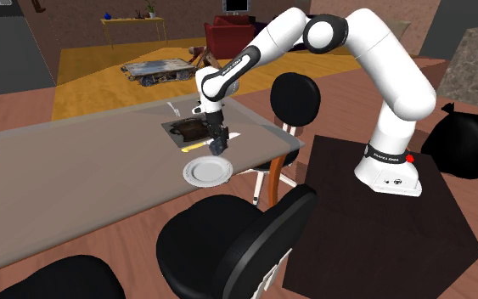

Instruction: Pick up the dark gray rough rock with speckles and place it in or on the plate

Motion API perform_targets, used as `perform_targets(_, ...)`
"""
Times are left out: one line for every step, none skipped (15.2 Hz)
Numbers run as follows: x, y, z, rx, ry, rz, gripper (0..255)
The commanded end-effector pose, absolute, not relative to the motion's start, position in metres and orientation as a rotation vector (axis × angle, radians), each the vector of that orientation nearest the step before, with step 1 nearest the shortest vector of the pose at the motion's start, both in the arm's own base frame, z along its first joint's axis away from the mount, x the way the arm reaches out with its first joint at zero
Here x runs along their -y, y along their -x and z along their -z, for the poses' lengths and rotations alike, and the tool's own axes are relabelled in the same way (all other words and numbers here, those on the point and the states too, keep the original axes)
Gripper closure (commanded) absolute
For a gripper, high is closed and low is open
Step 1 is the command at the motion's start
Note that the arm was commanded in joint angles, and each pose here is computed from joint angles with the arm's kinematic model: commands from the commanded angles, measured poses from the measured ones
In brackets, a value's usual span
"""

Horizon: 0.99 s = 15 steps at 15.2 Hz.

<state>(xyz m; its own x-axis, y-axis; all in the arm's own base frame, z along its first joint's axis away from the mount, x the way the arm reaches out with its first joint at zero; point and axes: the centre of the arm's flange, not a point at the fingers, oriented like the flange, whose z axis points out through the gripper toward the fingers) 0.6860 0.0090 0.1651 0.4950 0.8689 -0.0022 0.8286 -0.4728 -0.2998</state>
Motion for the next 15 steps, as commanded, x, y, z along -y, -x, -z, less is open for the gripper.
perform_targets(-0.009, -0.687, -0.174, 1.442, 2.482, -0.224, 255)
perform_targets(-0.009, -0.687, -0.179, 1.442, 2.482, -0.224, 255)
perform_targets(-0.009, -0.687, -0.185, 1.442, 2.482, -0.224, 255)
perform_targets(-0.009, -0.687, -0.190, 1.442, 2.482, -0.224, 255)
perform_targets(-0.009, -0.687, -0.195, 1.442, 2.482, -0.224, 255)
perform_targets(-0.009, -0.687, -0.201, 1.442, 2.482, -0.224, 255)
perform_targets(-0.009, -0.687, -0.206, 1.442, 2.482, -0.224, 255)
perform_targets(-0.009, -0.687, -0.211, 1.442, 2.482, -0.224, 255)
perform_targets(-0.009, -0.686, -0.216, 1.442, 2.482, -0.224, 255)
perform_targets(-0.009, -0.687, -0.222, 1.442, 2.482, -0.224, 255)
perform_targets(-0.009, -0.687, -0.227, 1.442, 2.482, -0.224, 255)
perform_targets(-0.009, -0.687, -0.232, 1.442, 2.482, -0.224, 255)
perform_targets(-0.009, -0.687, -0.238, 1.442, 2.482, -0.224, 255)
perform_targets(-0.009, -0.687, -0.243, 1.442, 2.482, -0.224, 255)
perform_targets(-0.009, -0.687, -0.248, 1.442, 2.482, -0.224, 255)
